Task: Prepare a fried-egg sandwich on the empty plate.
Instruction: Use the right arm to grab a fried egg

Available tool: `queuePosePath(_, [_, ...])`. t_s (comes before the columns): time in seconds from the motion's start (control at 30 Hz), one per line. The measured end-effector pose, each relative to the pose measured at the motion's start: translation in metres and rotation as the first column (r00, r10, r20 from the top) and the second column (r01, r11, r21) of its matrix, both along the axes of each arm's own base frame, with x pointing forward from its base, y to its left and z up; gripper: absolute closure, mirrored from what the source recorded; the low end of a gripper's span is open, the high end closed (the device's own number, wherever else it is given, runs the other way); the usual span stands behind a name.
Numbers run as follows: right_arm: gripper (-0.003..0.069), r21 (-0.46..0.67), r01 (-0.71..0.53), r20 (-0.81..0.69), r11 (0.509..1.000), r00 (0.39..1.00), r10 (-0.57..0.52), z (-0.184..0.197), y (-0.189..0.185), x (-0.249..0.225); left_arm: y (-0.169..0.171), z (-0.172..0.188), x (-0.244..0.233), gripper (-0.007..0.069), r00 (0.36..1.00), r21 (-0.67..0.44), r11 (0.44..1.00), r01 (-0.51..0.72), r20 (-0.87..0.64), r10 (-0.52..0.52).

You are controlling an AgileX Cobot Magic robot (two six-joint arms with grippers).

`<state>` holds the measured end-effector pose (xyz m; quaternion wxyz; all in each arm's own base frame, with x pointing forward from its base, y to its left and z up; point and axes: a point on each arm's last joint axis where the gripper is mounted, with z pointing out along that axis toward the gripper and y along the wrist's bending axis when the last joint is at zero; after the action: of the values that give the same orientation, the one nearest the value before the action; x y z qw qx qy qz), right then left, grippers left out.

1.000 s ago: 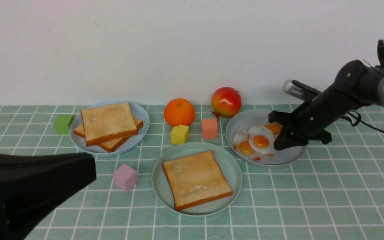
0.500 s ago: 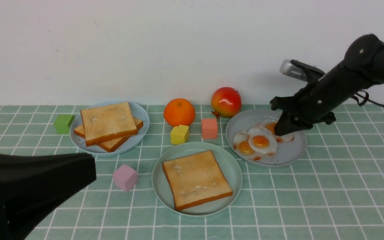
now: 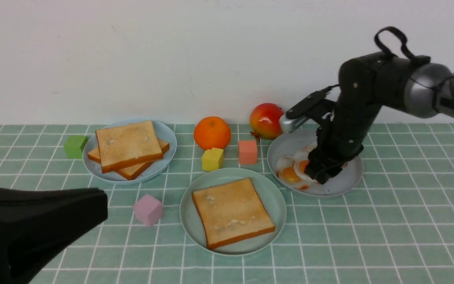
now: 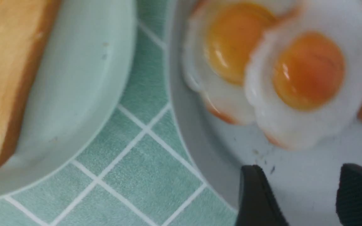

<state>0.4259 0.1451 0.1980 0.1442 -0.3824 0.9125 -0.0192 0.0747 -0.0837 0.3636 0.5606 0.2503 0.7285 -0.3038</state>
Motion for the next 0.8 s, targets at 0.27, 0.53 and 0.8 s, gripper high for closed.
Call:
queuePosePath(0.27, [0.0265,-0.068,-0.15,0.002,0.986,0.989,0.15,-0.023,0.001,0.007,0.001,0.0,0.002,0.0627,0.999,0.037,0.999,-0.013,0.045,0.012])
queuePosePath(0.53, [0.0242,-0.143,-0.282,0.03,0.949,0.957,0.289,-0.038,0.0,0.015,0.003,0.002,0.003,0.0622,0.994,0.072,0.997,-0.029,0.106,0.021])
queuePosePath(0.8, [0.0239,-0.19,-0.31,0.058,0.931,0.943,0.326,-0.041,-0.001,0.02,0.003,0.002,0.003,0.0619,0.994,0.074,0.997,-0.03,0.11,0.022])
